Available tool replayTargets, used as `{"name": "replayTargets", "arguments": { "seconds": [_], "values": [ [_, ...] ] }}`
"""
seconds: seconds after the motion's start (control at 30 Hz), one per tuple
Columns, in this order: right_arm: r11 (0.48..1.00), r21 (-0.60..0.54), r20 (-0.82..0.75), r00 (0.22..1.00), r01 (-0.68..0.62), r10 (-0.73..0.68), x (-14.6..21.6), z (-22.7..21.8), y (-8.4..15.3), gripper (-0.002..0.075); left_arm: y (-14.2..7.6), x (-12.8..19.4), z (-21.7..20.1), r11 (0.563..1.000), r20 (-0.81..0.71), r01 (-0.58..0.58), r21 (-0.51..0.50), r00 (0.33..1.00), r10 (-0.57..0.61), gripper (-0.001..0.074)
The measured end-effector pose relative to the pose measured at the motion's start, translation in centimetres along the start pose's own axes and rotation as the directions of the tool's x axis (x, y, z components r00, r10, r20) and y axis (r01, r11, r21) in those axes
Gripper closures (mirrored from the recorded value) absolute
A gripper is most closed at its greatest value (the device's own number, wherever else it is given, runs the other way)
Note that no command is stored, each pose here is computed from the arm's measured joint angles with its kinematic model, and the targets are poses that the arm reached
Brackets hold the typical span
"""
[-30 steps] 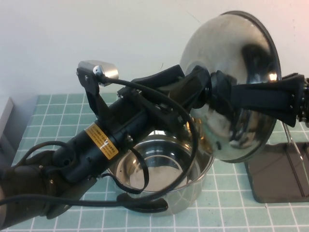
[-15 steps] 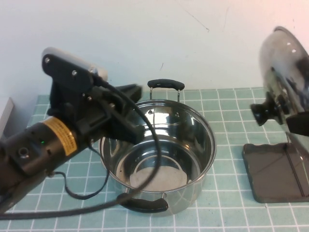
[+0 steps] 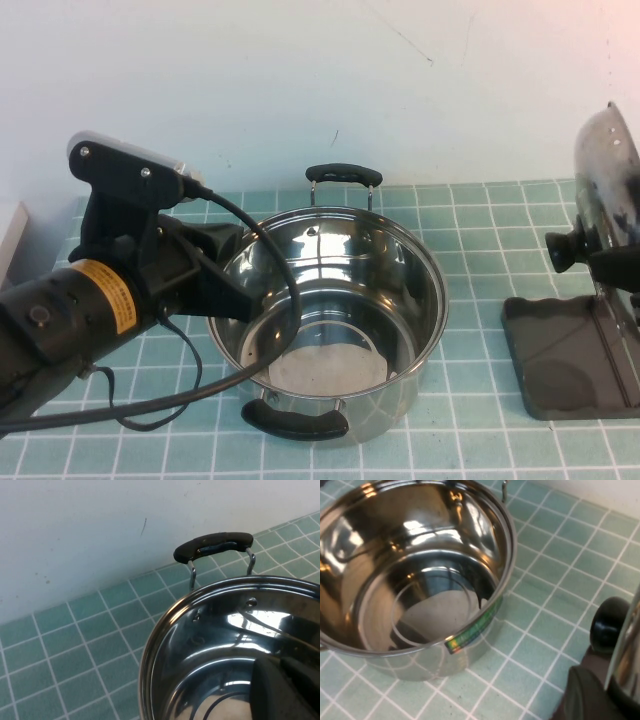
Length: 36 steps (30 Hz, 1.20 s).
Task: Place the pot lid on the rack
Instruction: Place the pot lid on the pot rack
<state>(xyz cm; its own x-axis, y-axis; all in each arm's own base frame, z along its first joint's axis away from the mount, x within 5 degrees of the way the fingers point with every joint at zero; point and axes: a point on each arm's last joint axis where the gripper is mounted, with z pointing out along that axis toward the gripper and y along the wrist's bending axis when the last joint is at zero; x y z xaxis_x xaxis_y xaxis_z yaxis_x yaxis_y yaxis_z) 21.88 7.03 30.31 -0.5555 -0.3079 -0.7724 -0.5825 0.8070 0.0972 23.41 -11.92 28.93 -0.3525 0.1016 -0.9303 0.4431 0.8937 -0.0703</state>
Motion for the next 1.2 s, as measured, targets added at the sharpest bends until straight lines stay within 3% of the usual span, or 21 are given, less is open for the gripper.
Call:
{"name": "replayTargets", "arguments": {
  "seconds": [0.7,1.0,1.2],
  "values": [
    [0.994,0.112,-0.104,0.995,0.008,0.004,1.0,0.1,-1.1,0.0531,0.3,0.3,-0.3,0.999,-0.041,0.001,-0.033,0.999,-0.003,0.0734],
    [0.967,0.239,0.133,0.983,0.092,-0.126,0.6,-8.5,2.3,0.0531,0.2,-1.3,-3.7,0.999,0.064,0.013,-0.034,0.998,-0.011,0.0734],
    [0.938,0.322,0.269,0.938,0.125,-0.217,2.3,-14.4,5.2,0.0531,0.4,0.2,-6.8,0.998,0.082,0.031,-0.052,0.996,-0.027,0.0734]
  ]
}}
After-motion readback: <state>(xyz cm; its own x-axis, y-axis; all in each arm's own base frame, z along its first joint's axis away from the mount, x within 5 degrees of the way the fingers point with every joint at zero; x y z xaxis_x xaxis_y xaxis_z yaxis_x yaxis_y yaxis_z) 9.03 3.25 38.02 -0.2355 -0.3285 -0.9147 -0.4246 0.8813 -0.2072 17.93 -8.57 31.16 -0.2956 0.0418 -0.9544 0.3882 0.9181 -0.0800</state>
